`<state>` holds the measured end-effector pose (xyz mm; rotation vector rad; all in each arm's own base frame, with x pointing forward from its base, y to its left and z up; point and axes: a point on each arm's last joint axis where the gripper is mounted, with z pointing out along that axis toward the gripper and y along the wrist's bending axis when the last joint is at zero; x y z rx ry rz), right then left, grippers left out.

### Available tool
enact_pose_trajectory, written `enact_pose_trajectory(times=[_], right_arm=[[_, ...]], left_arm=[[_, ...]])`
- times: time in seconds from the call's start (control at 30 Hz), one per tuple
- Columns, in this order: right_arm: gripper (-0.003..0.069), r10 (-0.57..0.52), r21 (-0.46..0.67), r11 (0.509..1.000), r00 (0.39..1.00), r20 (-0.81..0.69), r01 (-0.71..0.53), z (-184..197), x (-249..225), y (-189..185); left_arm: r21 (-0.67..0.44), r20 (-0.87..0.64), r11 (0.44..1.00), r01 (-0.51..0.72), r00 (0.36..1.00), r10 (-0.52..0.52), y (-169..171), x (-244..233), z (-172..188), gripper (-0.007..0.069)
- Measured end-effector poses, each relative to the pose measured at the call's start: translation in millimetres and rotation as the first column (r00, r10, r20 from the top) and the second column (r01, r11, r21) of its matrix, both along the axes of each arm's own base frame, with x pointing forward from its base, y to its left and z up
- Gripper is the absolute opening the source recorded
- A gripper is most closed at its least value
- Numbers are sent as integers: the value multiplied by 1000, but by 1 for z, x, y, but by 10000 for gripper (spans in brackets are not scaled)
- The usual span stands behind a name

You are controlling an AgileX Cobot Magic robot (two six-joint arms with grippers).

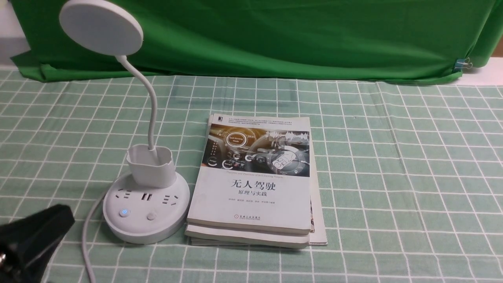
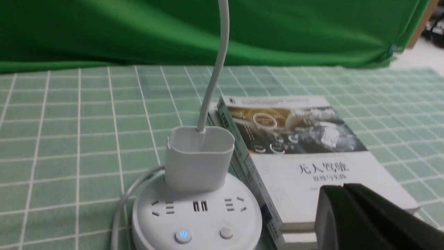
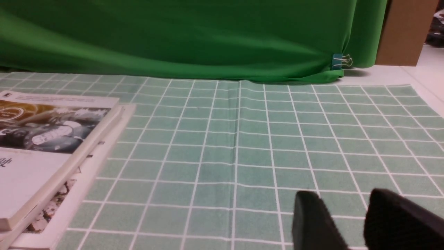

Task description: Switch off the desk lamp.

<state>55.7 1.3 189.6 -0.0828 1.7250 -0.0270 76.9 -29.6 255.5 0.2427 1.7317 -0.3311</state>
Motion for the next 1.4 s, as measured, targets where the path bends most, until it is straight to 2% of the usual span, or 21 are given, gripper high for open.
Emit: enact_pose_trajectory(times=[0.37, 0.87, 1.13, 1.23, 1.4], right_arm=[[242, 0, 0, 1000, 1000, 0, 0, 0, 0, 0], [242, 0, 0, 1000, 1000, 0, 0, 0, 0, 0], [242, 0, 0, 1000, 1000, 0, 0, 0, 0, 0], [242, 0, 0, 1000, 1000, 0, 0, 0, 0, 0], [242, 0, 0, 1000, 1000, 0, 0, 0, 0, 0]], left_arm=[[-28, -2, 1000, -4, 1000, 4, 1, -3, -9, 1], [14, 1, 1000, -4, 1000, 4, 1, -3, -18, 1], [17, 29, 982, -186, 982, 186, 17, -8, -57, 1], [-4, 33, 967, -255, 966, 255, 22, -13, -61, 1], [4, -34, 953, -302, 953, 302, 25, -21, -69, 1]])
